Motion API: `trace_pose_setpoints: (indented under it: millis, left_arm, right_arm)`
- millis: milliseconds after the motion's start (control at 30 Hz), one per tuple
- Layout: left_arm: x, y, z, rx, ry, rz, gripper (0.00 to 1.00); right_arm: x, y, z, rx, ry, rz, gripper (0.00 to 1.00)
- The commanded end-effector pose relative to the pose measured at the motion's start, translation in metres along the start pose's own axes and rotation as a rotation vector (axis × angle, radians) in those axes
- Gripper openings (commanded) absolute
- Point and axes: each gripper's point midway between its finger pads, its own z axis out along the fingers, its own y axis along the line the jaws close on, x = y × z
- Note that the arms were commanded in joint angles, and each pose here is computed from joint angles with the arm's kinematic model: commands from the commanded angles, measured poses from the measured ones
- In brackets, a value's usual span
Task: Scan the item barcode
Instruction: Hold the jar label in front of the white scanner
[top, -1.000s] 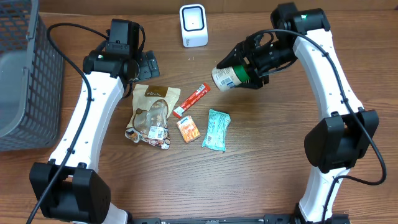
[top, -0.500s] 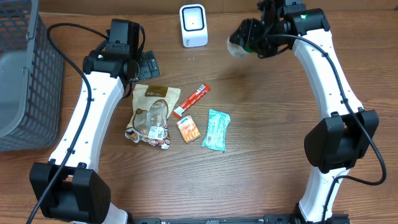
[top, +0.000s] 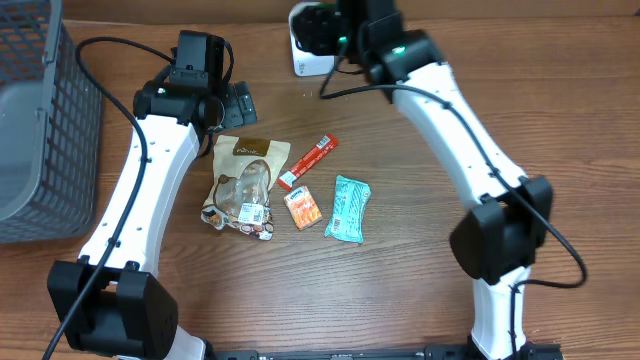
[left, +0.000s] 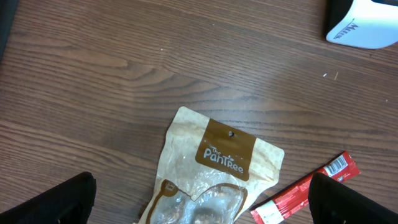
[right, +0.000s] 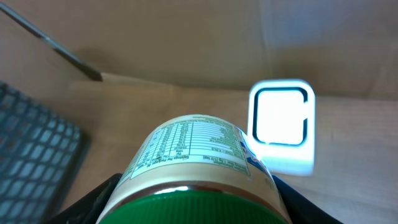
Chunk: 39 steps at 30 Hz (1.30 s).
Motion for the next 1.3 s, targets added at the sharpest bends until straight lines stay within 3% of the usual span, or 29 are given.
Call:
trace_pose_setpoints:
  millis: [0,367,667,1033,1267]
  left_arm:
    - [-0.005,-0.001,-0.004,0.001,-0.017,-0.008,1.00]
    - [-0.005,-0.001,-0.004,0.001,-0.017,-0.008,1.00]
    - [-0.005,-0.001,-0.004,0.001,-0.017,-0.008,1.00]
    - [-0.005,-0.001,-0.004,0.001,-0.017,-0.008,1.00]
    - [-0.005,-0.001,-0.004,0.001,-0.017,-0.008,1.00]
  right_arm:
    - [-0.015,-0.032,0.029,0.114,-0.108,-0.058,0.04]
    - [-0.018,-0.061,0.095,0.075,-0.282,-0.061,0.04]
    - [-0.049,-0.053,0.100,0.010,-0.512,-0.073,0.04]
    - [-0.011,-0.076,0.140,0.019,-0.508,-0.071,0.04]
    - [-0.007,-0.083,0.143,0.044,-0.505,-0.065,0.04]
